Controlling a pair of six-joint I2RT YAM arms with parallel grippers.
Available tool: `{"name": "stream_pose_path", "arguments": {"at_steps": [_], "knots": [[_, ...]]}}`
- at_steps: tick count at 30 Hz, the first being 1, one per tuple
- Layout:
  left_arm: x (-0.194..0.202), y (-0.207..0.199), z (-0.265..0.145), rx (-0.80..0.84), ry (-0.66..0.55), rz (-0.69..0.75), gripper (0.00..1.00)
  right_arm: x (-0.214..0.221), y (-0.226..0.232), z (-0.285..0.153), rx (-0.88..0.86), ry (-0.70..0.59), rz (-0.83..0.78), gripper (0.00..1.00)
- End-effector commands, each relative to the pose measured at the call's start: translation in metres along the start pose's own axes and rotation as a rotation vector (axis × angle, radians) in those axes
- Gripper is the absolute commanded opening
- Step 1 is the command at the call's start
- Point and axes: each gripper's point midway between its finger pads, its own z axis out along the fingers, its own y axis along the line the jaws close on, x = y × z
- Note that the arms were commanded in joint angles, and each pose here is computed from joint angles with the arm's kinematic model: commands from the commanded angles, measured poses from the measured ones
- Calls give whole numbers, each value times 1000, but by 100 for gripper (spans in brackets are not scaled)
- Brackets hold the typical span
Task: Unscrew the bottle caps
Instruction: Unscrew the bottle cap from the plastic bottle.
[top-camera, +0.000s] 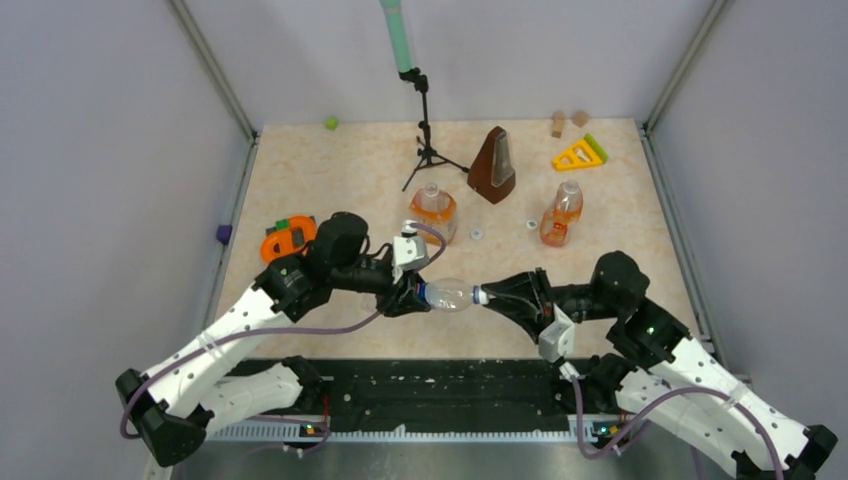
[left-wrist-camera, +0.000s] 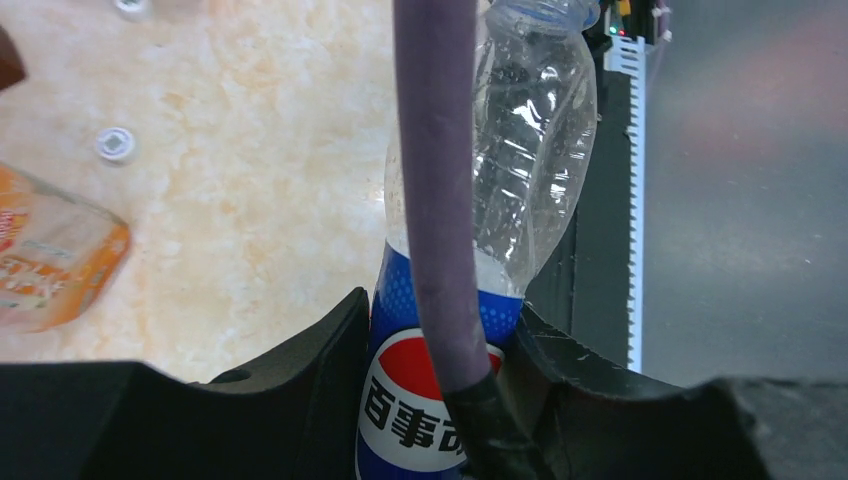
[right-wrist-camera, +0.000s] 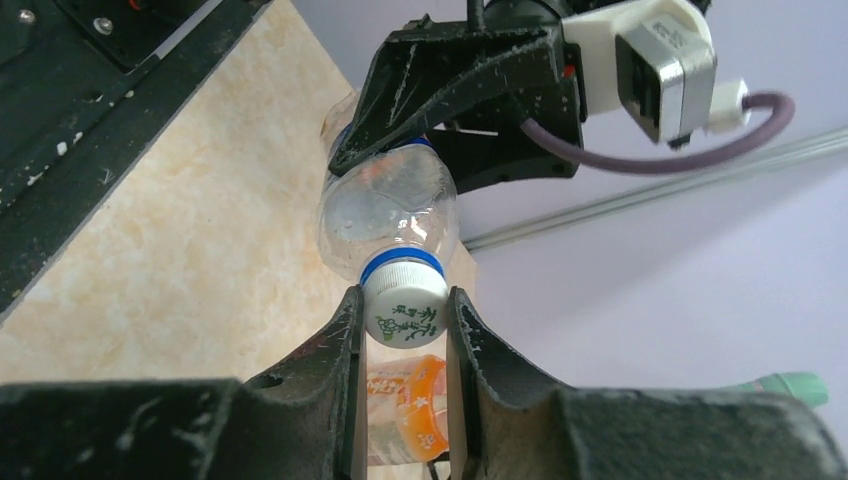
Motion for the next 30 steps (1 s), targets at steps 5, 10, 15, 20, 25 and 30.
{"name": "stream_pose_path", "arguments": {"at_steps": [5,10,15,20,25,30], "knots": [[7,53,-33,-379,-91,122,0,-28,-8,9,11,-168,78,89],[12,67,-39,-464,-68,142,0,-10,-19,15,106,-137,197,96],[23,88,-48,-619,-15,185,0,28,-51,10,412,-45,605,94],[21,101,-63,-774,-52,286,0,81,-77,-14,800,105,1069,87],[11,96,-72,-848,-135,405,0,103,-65,-8,883,167,1431,99],[12,95,-68,-889,-122,500,0,111,-42,-2,896,113,1760,99]]}}
